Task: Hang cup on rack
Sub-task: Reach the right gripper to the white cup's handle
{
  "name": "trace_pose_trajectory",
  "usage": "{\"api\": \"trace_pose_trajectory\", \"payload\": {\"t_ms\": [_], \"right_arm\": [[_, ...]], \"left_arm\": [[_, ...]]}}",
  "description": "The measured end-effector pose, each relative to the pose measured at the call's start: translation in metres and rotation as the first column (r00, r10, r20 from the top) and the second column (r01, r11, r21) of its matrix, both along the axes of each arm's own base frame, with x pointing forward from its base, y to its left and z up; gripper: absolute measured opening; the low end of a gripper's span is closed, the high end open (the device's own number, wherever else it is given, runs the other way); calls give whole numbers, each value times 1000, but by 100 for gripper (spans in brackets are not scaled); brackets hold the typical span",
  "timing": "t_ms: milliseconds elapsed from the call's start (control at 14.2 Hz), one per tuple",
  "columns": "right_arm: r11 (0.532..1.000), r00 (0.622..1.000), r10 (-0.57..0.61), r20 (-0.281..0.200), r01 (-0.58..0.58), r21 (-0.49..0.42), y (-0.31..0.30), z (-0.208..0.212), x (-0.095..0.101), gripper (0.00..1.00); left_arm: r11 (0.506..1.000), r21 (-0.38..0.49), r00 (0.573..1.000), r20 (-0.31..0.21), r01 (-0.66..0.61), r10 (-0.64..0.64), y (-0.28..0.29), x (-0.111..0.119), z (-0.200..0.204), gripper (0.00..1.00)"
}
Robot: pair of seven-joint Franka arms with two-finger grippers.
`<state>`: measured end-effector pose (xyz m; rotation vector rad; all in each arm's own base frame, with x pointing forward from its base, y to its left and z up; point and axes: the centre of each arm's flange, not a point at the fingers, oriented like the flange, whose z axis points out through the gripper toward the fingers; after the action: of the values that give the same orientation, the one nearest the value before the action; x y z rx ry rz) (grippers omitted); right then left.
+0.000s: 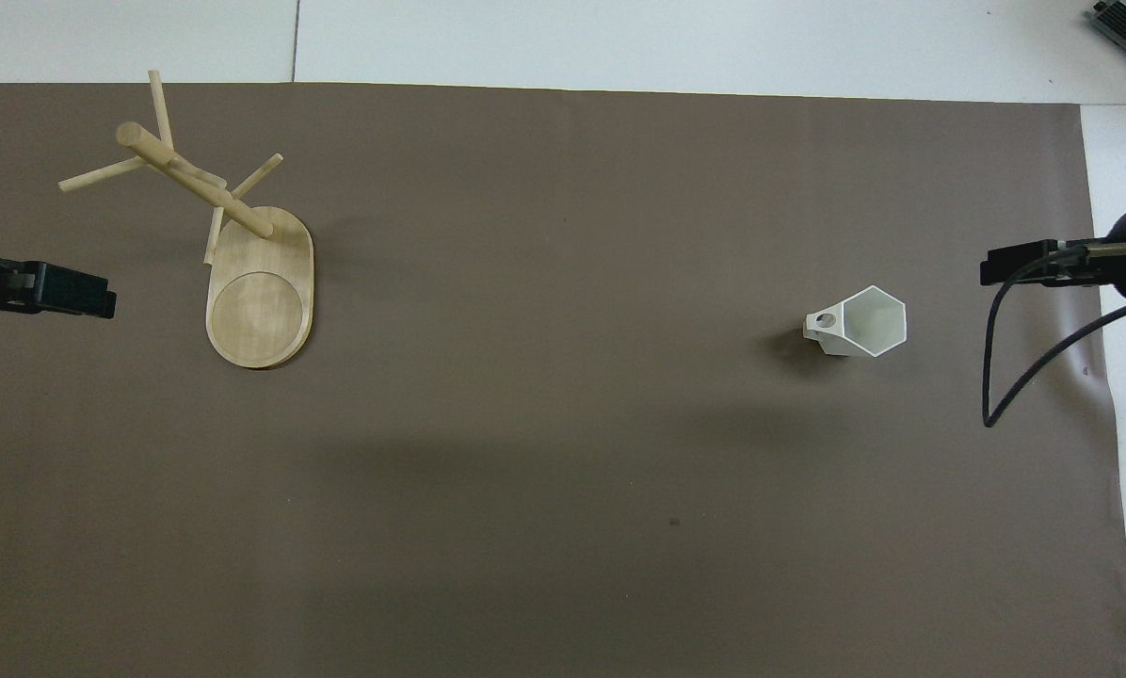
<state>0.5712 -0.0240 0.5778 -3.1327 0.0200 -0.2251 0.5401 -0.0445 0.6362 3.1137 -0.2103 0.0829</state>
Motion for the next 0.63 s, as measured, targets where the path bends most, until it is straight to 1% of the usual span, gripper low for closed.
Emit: {"api": "trace_pose_trajectory", "payload": {"t_ms": [141,282,493,634], "right_arm": [[1000,1000,9,-1,-9,1,5,-29,7,100],[1000,1000,12,-14,-12,3,7,-57,15,100],[1000,999,12,-33,-11,7,6,-93,30,100],[1000,999,11,-34,-11,8,5,-113,35,100]], "left_arm": [[1000,0,1000,0,0,0,0,0,0,100],[1000,0,1000,0,0,0,0,0,0,100],[1000,0,1000,0,0,0,0,0,0,100],[1000,0,1000,0,0,0,0,0,0,100]]}}
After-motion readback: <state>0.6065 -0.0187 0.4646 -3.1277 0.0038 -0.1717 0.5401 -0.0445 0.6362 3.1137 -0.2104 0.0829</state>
